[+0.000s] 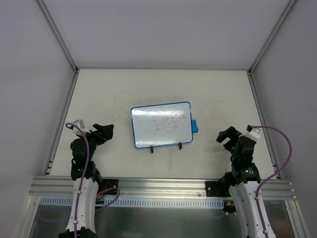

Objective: Erase the whiteboard

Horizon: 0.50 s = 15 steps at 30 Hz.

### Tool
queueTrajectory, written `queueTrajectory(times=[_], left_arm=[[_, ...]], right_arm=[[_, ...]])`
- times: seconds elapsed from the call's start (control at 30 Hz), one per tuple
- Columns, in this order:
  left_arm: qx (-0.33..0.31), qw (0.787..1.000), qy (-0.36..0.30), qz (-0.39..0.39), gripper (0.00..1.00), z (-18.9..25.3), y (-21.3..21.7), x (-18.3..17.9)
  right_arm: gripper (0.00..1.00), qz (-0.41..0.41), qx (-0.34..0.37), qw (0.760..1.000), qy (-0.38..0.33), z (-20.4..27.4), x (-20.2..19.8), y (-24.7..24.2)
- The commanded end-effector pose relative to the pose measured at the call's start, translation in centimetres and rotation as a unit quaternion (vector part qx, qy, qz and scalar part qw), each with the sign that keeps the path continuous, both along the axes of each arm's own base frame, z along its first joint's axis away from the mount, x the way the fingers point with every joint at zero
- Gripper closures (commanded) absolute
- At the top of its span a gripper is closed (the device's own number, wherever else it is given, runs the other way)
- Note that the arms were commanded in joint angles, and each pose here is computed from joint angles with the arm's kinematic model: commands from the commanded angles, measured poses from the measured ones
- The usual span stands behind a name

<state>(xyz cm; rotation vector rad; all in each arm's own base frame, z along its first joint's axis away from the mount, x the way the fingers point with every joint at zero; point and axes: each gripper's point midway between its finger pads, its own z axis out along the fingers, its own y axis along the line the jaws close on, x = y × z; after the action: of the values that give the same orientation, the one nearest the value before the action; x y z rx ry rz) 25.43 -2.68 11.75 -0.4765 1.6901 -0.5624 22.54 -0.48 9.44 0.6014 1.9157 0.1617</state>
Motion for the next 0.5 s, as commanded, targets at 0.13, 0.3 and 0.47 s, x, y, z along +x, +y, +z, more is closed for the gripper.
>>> queueTrajectory(times=[0.13, 0.3, 0.47], left_arm=[[0.015, 0.999, -0.022, -0.022, 0.01, 0.7, -0.6, 0.1], [0.015, 0.999, -0.021, -0.022, 0.01, 0.6, -0.6, 0.1], [0.02, 0.999, -0.027, -0.037, 0.01, 0.8, -1.0, 0.0]], right_arm=[[0.01, 0.057, 0.01, 0.998, -0.02, 0.9, 0.9, 1.9], [0.01, 0.102, 0.015, 0.992, 0.078, -0.7, 1.4, 3.3], [0.03, 0.174, 0.04, 0.972, 0.152, -0.4, 2.8, 6.2]])
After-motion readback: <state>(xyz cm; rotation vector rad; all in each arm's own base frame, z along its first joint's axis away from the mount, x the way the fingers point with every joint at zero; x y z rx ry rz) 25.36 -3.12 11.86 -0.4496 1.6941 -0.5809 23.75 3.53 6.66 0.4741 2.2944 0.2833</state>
